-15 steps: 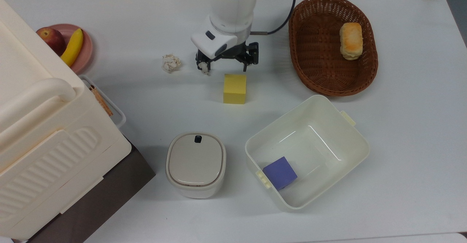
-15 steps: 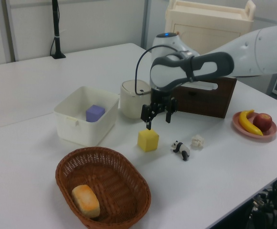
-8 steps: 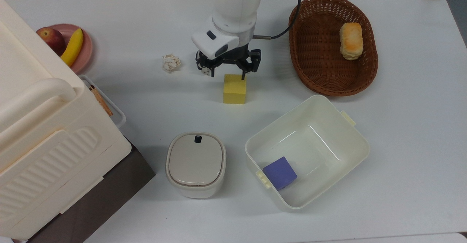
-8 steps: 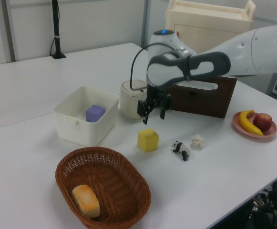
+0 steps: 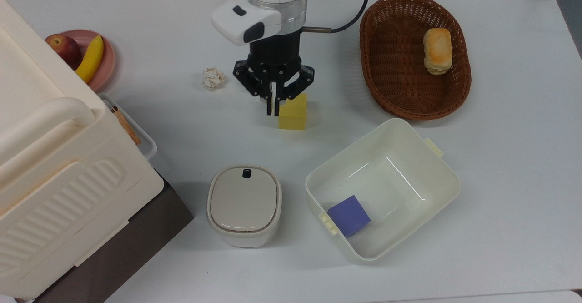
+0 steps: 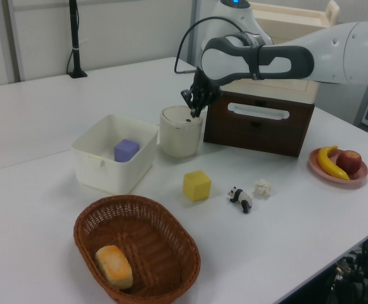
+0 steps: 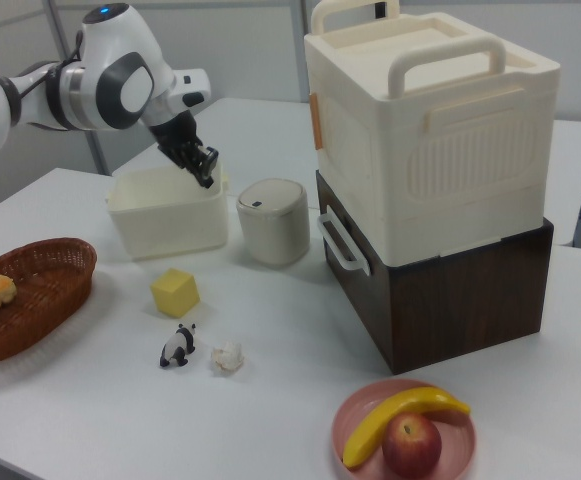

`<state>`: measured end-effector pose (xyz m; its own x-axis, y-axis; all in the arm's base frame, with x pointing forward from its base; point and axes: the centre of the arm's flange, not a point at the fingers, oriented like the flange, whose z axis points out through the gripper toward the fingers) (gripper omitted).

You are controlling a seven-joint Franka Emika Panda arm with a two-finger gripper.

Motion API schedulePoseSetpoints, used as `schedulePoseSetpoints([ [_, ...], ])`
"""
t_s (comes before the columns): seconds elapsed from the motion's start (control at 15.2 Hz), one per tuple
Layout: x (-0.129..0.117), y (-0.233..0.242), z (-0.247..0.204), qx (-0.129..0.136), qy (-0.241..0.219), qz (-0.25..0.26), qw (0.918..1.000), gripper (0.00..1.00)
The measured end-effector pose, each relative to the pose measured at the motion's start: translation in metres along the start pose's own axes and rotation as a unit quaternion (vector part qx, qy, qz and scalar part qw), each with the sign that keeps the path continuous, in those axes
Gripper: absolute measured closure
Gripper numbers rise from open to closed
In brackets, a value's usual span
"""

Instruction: Open the trash can

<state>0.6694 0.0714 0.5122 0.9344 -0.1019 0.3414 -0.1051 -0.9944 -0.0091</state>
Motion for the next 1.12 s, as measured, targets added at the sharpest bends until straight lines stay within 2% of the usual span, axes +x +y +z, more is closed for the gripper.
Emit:
schedulePoseSetpoints([
  [0.46,0.034,0.024,0.055,-0.002,0.057,0.016,0.9982,0.85],
  [0.73,0.032,0.032,0.097,-0.011,0.045,0.019,0.9987,0.85],
  [1.12,0.034,0.031,0.101,-0.014,0.049,0.015,0.9986,0.85],
])
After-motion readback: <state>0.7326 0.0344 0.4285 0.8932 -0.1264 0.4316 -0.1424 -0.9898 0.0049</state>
